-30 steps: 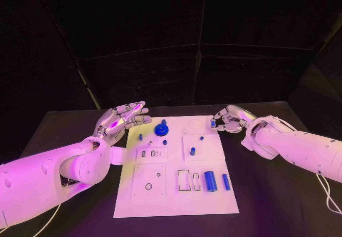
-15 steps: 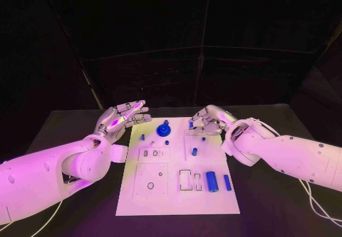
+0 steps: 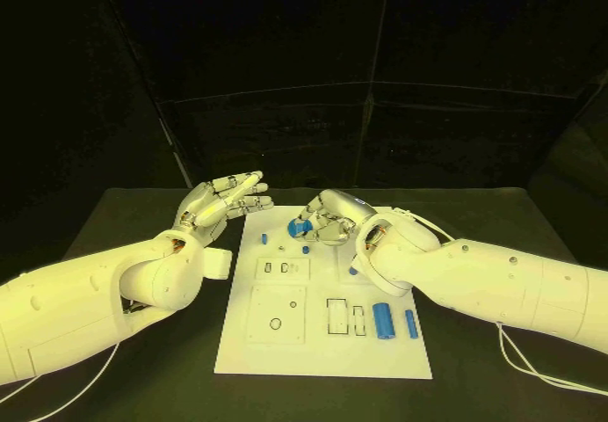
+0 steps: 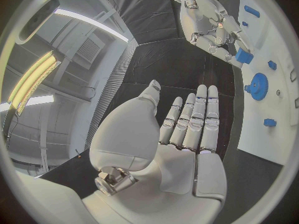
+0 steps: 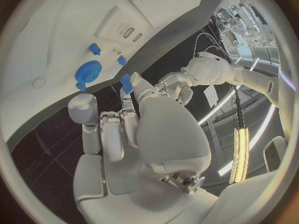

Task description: Assemble the parts on the task board

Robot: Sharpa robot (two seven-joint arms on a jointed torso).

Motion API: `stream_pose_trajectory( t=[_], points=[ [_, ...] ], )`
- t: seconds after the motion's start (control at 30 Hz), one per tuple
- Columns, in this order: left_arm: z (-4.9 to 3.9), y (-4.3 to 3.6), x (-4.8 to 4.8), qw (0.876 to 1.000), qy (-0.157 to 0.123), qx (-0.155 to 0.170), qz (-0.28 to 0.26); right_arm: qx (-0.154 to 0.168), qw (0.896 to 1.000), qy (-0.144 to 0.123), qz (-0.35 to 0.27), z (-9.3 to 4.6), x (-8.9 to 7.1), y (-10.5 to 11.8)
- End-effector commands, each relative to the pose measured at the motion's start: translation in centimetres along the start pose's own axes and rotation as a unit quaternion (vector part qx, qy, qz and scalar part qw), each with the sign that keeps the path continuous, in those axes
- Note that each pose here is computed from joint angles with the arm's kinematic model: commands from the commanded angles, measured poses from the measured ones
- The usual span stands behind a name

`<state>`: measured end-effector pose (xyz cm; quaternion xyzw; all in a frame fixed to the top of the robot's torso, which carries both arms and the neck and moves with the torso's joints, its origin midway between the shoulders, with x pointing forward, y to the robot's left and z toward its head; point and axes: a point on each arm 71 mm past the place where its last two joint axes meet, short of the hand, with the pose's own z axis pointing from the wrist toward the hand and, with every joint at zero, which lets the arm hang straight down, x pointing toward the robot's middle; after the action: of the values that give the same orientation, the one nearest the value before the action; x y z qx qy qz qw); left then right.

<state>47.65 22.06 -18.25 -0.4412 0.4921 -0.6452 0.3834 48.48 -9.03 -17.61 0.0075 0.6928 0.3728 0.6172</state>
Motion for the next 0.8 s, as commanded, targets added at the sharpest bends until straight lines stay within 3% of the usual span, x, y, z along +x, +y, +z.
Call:
stream_pose_trajectory(
  t=[0.03,0.43,0.8],
  points=[
    [0.12,-0.20,0.11,1.000,0.004,0.006,0.000,-0.003,0.999,0.021,-0.047,0.3,0.9,0.6],
    [0.23,-0.24,0.11,1.000,0.004,0.008,-0.001,-0.017,0.994,0.064,-0.083,0.3,4.2,1.4],
    [0.24,-0.20,0.05,1.000,0.003,0.006,0.000,-0.012,0.992,0.082,-0.093,0.0,5.1,1.0]
  ],
)
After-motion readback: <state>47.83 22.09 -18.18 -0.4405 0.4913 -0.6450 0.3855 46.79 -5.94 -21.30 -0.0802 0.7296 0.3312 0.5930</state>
